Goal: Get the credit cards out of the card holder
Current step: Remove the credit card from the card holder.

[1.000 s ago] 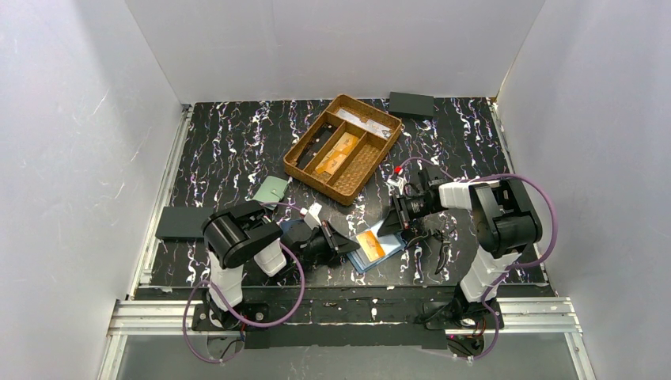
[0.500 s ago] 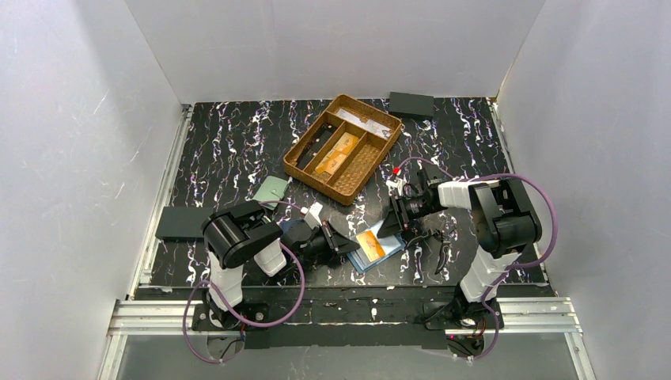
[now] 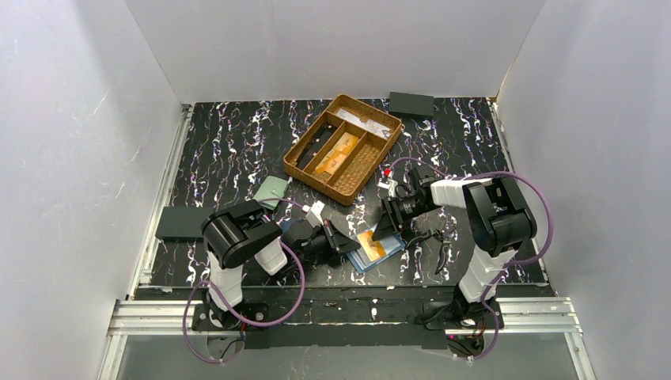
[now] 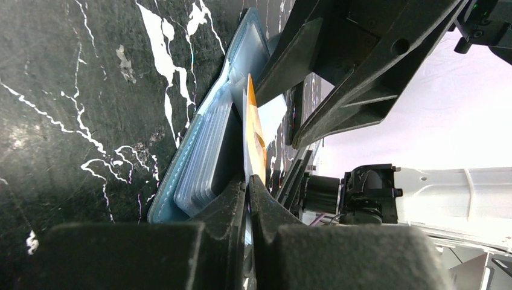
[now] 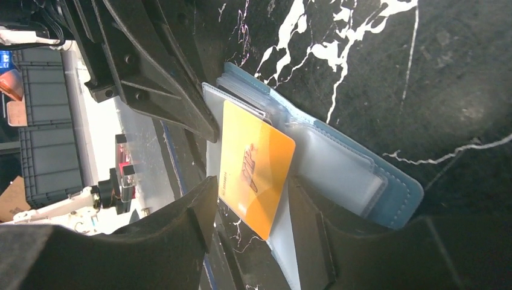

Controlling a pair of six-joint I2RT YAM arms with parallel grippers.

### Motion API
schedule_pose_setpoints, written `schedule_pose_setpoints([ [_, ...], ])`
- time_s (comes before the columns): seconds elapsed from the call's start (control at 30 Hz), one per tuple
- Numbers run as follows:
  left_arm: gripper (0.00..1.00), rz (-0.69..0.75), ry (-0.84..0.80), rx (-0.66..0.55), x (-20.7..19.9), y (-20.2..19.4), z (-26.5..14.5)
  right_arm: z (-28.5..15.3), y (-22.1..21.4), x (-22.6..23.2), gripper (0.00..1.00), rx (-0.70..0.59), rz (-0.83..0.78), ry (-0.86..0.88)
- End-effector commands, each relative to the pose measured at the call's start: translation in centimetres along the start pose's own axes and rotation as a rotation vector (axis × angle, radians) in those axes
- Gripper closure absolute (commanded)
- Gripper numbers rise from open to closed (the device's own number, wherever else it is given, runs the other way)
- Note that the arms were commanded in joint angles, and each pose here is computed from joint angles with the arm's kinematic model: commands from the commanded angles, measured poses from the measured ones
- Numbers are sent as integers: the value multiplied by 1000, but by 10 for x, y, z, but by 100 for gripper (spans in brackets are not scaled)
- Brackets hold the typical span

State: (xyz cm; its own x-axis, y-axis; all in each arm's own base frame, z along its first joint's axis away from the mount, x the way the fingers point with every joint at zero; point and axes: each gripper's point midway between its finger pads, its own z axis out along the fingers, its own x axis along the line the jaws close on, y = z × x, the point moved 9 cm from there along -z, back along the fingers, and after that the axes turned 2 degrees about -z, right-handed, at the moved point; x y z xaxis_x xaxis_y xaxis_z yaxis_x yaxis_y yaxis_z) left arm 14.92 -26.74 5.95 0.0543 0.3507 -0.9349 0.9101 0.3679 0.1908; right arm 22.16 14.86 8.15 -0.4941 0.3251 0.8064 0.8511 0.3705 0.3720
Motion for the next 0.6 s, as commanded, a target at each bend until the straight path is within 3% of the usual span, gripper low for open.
schedule_pose_setpoints([
  [0.0,100,49,17,27,2,-2,-1,7,-2,-7,44,49,10,-47],
  [0.27,100,41,25,29,4,-2,0,9,-2,-9,49,58,35,-56],
  [0.43,100,34,33,25,6,-3,-1,10,-1,-10,73,58,44,-40],
  [0.53,100,20,49,14,8,-3,-3,9,2,-7,96,60,29,-16],
  [0.57,100,16,56,8,10,-3,-5,7,4,-6,99,59,10,-15],
])
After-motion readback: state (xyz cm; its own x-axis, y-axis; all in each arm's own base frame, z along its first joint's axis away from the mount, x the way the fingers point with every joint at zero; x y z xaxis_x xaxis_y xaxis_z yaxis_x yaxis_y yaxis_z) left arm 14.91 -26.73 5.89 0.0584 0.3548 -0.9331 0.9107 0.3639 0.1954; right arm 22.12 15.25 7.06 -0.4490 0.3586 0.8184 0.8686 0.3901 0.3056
